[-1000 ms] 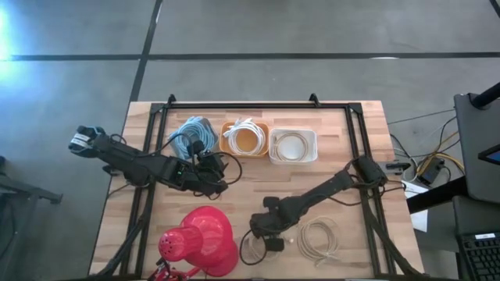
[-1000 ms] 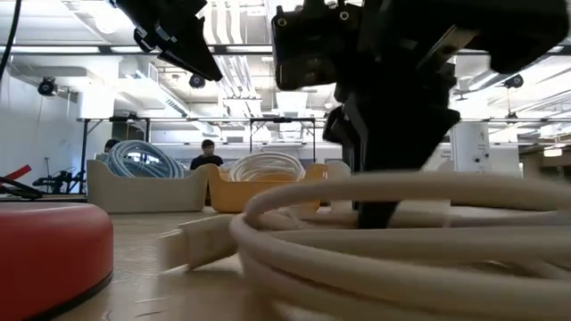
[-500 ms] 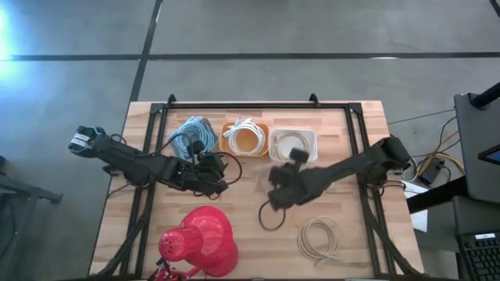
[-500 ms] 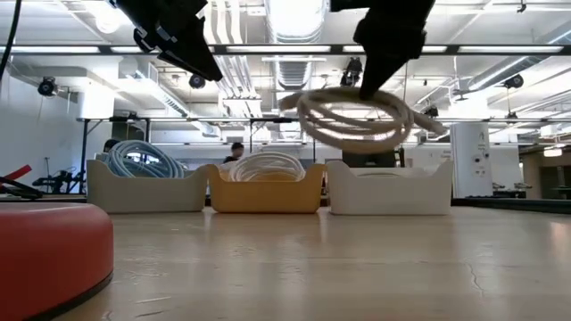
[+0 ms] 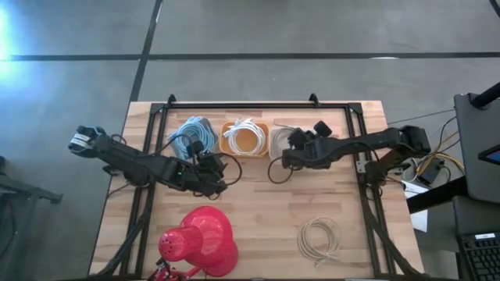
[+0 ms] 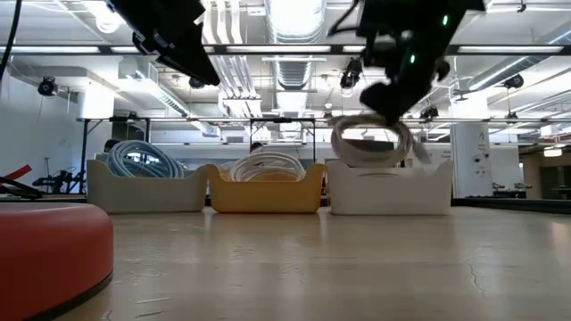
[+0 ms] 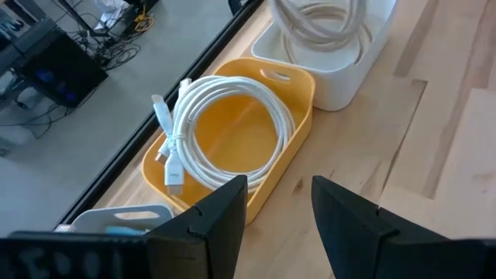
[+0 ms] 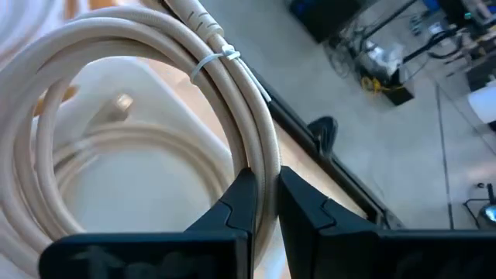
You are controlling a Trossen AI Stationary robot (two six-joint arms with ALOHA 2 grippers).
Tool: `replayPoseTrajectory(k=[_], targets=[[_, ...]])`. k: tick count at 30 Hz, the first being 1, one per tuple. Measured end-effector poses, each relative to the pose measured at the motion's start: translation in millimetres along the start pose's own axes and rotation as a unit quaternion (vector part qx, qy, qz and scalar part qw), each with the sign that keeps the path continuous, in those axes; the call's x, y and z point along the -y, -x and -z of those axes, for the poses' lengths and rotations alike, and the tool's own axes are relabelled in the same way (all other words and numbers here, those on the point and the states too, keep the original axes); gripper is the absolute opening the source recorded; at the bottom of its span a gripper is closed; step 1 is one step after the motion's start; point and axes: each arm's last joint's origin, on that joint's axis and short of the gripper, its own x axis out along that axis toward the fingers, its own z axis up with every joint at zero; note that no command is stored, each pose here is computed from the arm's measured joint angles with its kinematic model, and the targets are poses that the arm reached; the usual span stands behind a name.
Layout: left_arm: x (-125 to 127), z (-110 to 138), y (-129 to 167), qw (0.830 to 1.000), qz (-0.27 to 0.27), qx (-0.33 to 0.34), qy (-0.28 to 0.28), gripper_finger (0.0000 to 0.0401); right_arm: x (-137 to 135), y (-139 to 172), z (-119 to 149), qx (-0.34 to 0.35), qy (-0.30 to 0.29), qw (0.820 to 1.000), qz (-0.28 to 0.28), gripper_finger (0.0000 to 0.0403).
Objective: Sort HDMI cables
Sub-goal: Put the left light brown HDMI cable into the white bin, then put the light brown HDMI cable into the white bin
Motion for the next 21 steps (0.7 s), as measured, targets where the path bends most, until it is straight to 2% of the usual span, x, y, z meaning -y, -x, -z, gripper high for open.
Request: replayPoseTrajectory(k=[5,9,14,21], targets=[[0,7,-3,1.000,-0.005,-0.006,-0.008,0.0177,-8,-34,19,0.027,-0.004,1.000,0.014,0.0029],[0,11,-5,1.000,-0.007,-0.008,-0.011,0.0177,-13,-43,29,0.030,0.016,0.999,0.012,0.0035],[0,12,-6,1.000,-0.008,-0.009,-0.011,0.0177,-15,-44,30,0.017,0.029,0.999,-0.011,0.0073],[1,10,-6,1.000,-0.008,0.003,0.002,0.0177,-14,-40,16,0.017,0.023,0.999,-0.029,0.0130]])
